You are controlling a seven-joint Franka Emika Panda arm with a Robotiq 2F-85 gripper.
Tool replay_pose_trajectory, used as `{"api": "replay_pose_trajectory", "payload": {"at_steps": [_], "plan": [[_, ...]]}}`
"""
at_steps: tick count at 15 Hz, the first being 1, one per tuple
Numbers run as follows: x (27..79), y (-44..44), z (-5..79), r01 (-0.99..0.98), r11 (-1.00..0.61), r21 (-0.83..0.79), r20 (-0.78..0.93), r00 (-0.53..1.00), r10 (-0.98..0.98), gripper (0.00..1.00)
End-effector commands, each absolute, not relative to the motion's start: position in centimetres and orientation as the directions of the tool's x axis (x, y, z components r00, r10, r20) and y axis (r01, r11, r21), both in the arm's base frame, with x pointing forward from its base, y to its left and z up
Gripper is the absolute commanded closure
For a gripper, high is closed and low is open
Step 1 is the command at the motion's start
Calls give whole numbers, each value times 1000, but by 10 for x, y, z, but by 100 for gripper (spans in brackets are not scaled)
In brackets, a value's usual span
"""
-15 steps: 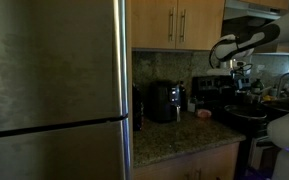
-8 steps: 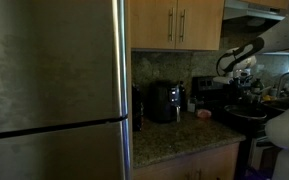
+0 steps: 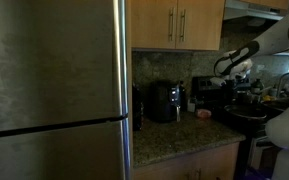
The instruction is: Move the spice bottle to the left
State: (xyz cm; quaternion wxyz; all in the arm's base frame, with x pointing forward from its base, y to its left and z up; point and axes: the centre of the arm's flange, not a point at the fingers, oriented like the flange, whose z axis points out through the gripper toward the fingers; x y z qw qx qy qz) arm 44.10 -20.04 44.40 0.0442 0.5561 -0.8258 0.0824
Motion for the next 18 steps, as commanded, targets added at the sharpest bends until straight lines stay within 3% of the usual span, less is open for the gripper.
{"api": "replay_pose_trajectory", "payload": {"at_steps": [1, 4, 5, 10, 18], "plan": [[501, -232, 409, -834, 529, -158, 102, -547, -831, 0], [528, -251, 418, -729, 650, -215, 25, -670, -742, 0], [501, -235, 406, -786, 591, -182, 67, -610, -790, 0], [524, -246, 411, -733, 641, -229, 48, -666, -744, 0], [608, -292, 400, -361, 905, -226, -264, -871, -414, 0]]}}
